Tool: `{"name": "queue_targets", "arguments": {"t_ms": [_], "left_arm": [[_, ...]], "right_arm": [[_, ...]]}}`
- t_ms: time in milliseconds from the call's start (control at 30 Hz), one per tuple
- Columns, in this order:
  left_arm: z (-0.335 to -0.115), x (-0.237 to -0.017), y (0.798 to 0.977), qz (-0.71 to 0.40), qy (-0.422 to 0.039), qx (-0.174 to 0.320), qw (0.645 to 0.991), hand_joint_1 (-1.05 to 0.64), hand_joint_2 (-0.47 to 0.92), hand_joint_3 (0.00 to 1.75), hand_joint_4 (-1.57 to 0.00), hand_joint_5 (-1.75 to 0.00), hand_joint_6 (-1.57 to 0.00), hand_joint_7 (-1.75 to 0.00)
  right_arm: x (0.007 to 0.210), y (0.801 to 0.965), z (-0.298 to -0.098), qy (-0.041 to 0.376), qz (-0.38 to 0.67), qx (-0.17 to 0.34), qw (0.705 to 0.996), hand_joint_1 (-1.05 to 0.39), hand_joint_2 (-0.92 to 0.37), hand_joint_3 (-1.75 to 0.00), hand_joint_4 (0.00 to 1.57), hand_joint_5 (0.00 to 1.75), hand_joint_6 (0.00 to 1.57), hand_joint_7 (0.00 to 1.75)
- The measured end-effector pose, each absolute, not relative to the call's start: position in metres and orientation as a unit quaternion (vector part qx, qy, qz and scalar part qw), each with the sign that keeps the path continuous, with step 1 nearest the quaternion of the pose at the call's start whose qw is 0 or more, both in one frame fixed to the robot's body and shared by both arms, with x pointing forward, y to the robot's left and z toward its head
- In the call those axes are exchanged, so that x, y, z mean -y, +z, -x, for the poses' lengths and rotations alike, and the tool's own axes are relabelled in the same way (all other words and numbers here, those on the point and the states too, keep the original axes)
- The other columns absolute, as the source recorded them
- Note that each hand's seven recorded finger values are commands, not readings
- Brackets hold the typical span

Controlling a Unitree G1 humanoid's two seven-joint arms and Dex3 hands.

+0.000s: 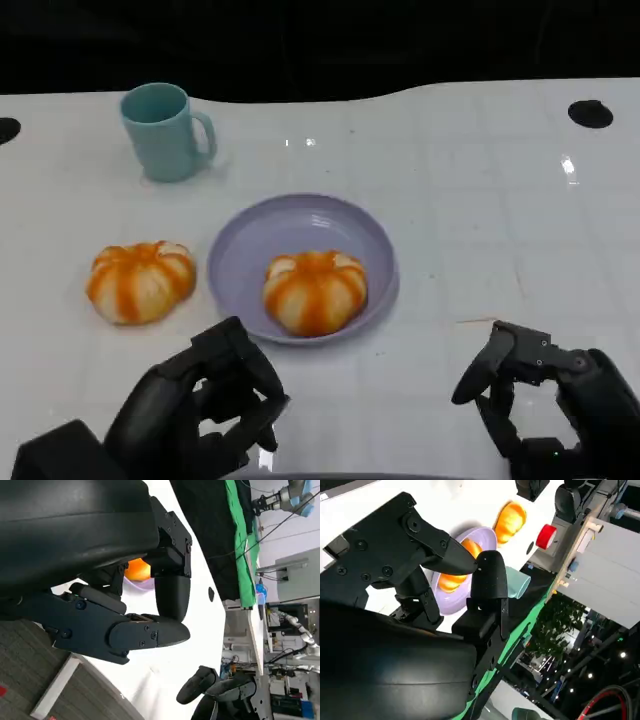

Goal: Grasp the bread from the table and place it into the plate.

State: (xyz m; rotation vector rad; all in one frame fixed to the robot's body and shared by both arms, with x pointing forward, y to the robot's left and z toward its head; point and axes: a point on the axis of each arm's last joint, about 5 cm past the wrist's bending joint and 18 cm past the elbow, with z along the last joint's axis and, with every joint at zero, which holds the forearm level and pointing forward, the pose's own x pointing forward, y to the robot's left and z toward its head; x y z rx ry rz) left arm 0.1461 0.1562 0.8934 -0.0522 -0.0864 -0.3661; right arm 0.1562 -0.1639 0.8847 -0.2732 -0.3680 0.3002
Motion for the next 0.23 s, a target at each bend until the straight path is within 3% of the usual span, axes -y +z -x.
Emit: {"name": "queue_targets", "arguments": {"t_ms": [233], "left_arm": [[-0.146,-0.1576,0.8934,0.026,-0.182,0.042,0.982,-0.51,0.92,0.43,-0.66,-1.75,-0.46,-1.7]], "right_arm": [[0.1636,0.8844,-0.1562,0.149,0.133,0.181,0.963,-0.24,-0.41,-1.25,0.85,1.75,0.71,1.49]]}}
